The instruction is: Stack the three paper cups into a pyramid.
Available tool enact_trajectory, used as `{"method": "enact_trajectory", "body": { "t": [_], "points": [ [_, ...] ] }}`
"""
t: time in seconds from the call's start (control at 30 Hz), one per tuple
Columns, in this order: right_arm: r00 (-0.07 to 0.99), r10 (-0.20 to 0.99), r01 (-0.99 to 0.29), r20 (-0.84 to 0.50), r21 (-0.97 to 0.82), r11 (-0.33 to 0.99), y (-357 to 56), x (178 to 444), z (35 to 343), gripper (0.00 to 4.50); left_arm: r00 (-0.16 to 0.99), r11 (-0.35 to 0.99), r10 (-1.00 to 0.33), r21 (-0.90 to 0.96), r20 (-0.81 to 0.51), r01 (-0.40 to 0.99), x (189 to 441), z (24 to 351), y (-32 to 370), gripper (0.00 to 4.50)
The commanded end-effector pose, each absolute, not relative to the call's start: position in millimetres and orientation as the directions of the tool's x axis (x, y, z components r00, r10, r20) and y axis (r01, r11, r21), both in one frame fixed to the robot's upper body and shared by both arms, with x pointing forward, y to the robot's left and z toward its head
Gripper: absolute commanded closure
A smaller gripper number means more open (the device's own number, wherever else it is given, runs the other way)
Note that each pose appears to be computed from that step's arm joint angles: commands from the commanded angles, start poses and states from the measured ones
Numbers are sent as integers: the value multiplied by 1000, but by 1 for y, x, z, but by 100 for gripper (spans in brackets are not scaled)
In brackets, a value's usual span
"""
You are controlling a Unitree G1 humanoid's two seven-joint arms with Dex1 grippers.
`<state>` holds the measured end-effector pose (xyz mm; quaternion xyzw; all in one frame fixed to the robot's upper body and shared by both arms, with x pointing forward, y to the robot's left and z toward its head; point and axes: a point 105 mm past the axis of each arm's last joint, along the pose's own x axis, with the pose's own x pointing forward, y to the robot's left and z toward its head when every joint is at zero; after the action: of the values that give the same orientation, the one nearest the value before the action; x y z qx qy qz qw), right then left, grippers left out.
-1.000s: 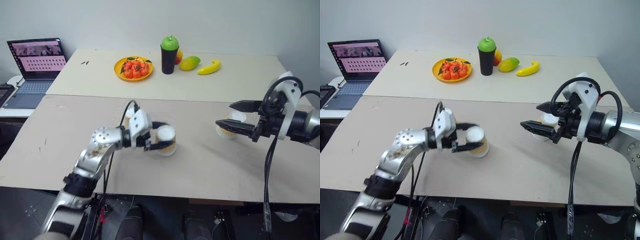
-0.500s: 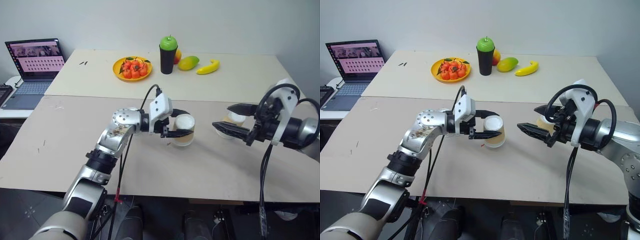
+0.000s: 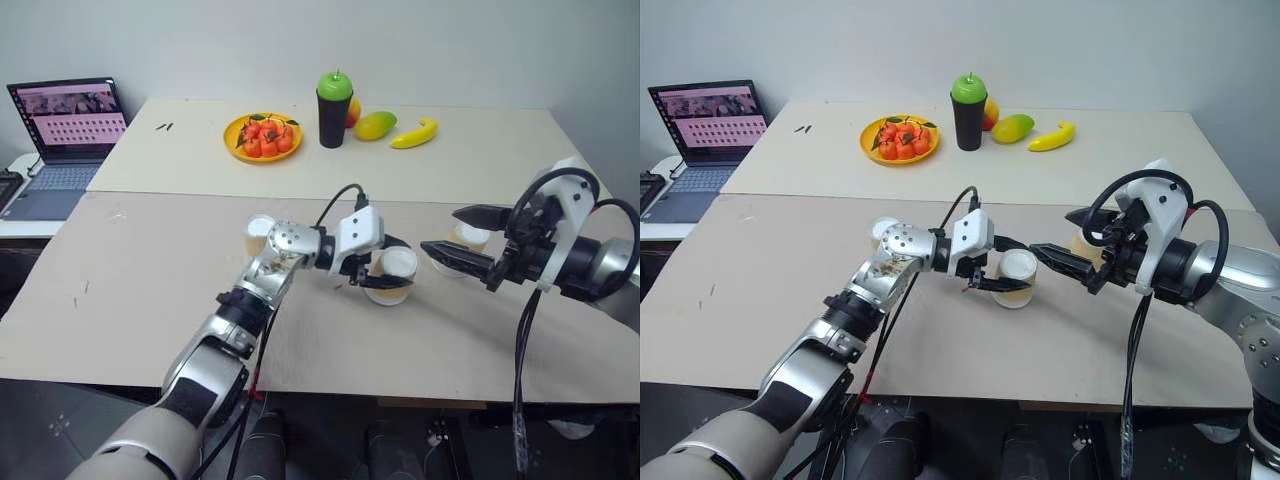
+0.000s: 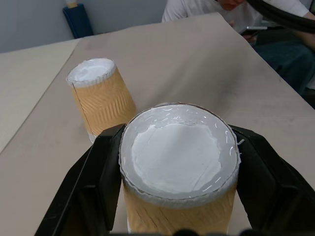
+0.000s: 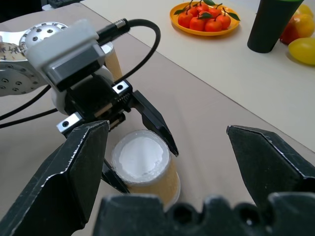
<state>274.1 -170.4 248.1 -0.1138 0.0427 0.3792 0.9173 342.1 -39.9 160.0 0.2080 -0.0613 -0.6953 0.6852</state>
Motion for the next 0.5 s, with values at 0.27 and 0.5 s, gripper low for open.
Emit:
{"method": "enact_trajectory", "body": {
  "t": [0.27, 0.5],
  "points": [
    [722, 682, -688, -113, -221, 691, -170, 269, 264, 0, 66, -29, -967, 366, -246, 930, 358, 153, -40, 132],
    [713, 690, -698, -123, -219, 682, -168, 268, 265, 0, 65, 0, -975, 293, -211, 956, 360, 155, -41, 5]
  ]
}}
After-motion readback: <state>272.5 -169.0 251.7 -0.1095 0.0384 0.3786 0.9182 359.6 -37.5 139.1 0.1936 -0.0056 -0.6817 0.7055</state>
